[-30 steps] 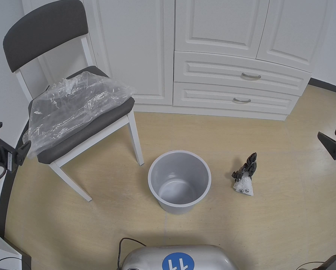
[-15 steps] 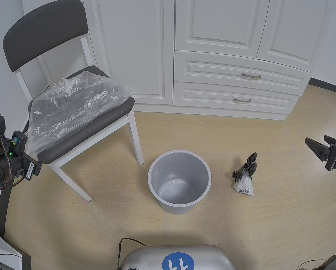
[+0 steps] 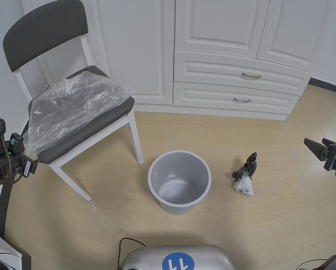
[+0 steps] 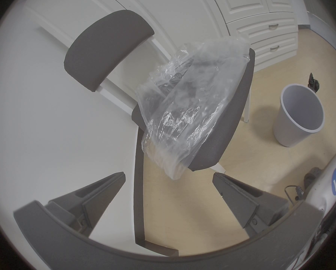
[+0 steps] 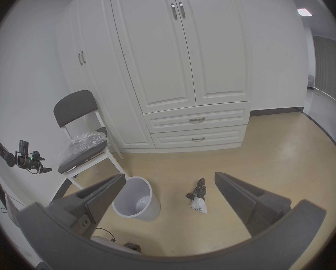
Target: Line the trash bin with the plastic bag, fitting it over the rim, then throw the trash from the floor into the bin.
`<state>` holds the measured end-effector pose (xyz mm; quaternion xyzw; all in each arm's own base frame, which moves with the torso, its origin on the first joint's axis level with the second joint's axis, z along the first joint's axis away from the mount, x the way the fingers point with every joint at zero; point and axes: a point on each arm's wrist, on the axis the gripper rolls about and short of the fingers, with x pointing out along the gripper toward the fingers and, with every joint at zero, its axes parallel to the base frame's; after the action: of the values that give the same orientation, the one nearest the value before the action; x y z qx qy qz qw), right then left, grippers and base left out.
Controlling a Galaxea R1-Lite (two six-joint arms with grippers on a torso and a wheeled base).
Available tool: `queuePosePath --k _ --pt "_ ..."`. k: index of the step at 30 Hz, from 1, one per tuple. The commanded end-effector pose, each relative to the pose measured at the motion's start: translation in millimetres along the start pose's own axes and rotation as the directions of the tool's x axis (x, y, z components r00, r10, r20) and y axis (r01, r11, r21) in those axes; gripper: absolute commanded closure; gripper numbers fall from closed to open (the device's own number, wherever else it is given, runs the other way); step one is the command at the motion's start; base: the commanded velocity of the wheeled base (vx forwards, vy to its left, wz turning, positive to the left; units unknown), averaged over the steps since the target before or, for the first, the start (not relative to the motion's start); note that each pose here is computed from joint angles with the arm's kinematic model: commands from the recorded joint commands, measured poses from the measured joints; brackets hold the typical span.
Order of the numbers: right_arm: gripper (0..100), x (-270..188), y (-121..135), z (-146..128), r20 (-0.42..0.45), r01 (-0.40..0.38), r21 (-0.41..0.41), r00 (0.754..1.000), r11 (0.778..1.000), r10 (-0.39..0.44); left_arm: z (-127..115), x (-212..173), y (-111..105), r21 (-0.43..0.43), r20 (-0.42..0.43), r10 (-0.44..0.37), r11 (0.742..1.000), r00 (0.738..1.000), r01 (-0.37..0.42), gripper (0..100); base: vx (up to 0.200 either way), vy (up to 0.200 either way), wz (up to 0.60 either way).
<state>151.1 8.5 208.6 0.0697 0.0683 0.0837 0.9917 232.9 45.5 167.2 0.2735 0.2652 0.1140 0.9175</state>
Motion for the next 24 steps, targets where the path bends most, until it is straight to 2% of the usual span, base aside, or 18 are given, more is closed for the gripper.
queuePosePath --k 1,8,15,18,24 --pt "0 1.2 -0.4 0.3 -0.002 0.001 0.011 1.0 1.0 -0.001 -6.9 10.6 7.3 -0.016 -0.032 0.006 1.0 0.999 -0.007 0 0.0 0.0 0.0" --pt "0 8.0 -1.9 -3.3 -0.03 0.005 0.017 1.0 1.0 -0.004 -3.9 34.2 9.7 -0.024 -0.027 0.026 0.999 0.999 -0.027 0 0.0 0.0 0.0" --pt "0 6.4 -1.8 -1.4 -0.019 0.006 0.016 1.0 1.0 -0.006 1.3 60.2 8.1 -0.027 -0.003 0.045 0.999 0.999 -0.045 0 0.0 0.0 0.0" --pt "0 5.7 -2.5 0.0 -0.013 0.011 0.017 1.0 1.0 -0.011 8.0 64.3 12.6 -0.039 0.031 0.072 0.997 0.997 -0.071 0 0.0 0.0 0.0" --pt "0 6.3 -2.8 0.9 -0.003 0.012 0.016 1.0 1.0 -0.012 11.3 65.0 18.6 -0.058 0.047 0.092 0.994 0.995 -0.089 0 0.0 0.0 0.0"
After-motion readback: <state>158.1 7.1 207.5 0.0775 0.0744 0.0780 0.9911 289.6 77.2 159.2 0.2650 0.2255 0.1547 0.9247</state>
